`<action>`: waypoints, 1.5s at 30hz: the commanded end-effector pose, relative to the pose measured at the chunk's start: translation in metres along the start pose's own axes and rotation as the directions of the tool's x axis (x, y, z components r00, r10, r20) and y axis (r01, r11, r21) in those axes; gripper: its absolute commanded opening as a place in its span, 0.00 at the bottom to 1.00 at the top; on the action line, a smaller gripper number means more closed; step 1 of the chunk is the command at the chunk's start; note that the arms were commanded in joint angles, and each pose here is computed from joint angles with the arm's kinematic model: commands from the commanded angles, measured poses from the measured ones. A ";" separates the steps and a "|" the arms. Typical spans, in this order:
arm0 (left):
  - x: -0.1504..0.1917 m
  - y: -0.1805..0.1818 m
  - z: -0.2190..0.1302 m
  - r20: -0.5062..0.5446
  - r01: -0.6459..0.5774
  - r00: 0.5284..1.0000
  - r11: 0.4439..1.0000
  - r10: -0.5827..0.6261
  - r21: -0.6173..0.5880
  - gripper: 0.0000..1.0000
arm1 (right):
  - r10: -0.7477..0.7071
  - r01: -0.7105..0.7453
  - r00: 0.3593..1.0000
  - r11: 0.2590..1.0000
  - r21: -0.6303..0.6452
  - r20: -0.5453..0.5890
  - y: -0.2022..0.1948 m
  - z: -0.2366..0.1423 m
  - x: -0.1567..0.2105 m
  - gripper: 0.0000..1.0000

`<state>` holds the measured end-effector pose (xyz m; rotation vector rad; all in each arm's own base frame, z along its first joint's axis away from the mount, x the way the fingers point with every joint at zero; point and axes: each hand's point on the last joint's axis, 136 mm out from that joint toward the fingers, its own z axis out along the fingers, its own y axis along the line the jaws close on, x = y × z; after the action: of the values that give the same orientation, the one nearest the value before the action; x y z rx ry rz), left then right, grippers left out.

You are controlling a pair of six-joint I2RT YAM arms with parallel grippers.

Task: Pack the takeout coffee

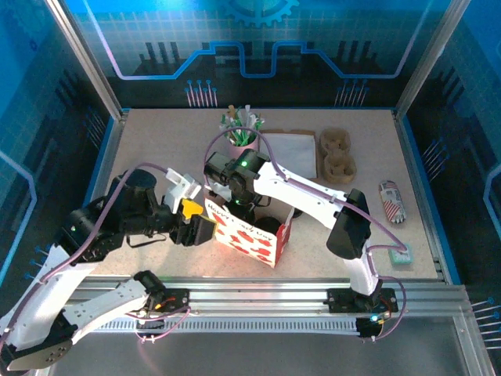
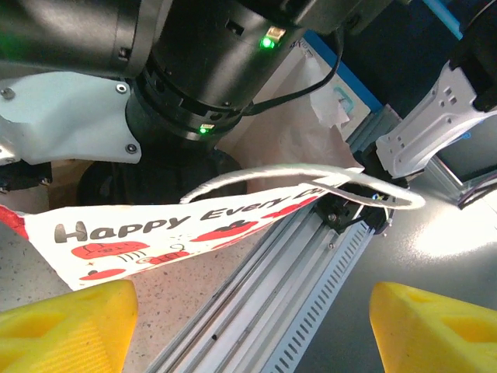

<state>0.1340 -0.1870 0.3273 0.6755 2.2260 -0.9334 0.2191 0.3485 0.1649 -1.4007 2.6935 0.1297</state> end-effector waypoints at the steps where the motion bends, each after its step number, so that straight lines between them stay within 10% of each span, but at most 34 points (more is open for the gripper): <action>1: 0.000 -0.010 0.009 0.001 -0.038 0.999 0.996 0.038 0.075 0.81 | -0.003 0.002 1.000 1.000 -0.014 -0.023 -0.001 0.005 0.003 0.52; 16: -0.026 0.011 0.040 0.127 -0.105 0.987 0.994 0.103 0.014 0.76 | -0.003 0.002 1.000 1.000 -0.022 -0.025 0.000 0.007 0.002 0.51; 31: -0.028 0.012 0.051 0.142 -0.097 0.986 0.994 0.091 0.040 0.34 | -0.001 0.001 1.000 1.000 -0.027 -0.031 0.001 0.011 0.003 0.52; 39: -0.025 0.016 0.054 0.132 -0.096 0.987 0.995 0.091 0.030 0.43 | -0.002 0.001 0.999 1.000 -0.028 -0.036 0.001 0.012 0.003 0.51; 45: -0.024 0.015 0.057 0.122 -0.094 0.989 0.995 0.089 0.040 0.22 | 0.000 -0.001 0.999 1.000 -0.029 -0.037 0.001 0.013 0.003 0.51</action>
<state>0.1816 -0.2217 0.3071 0.6887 2.0723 -0.9390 0.2186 0.3490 0.1648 -1.4022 2.6942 0.1350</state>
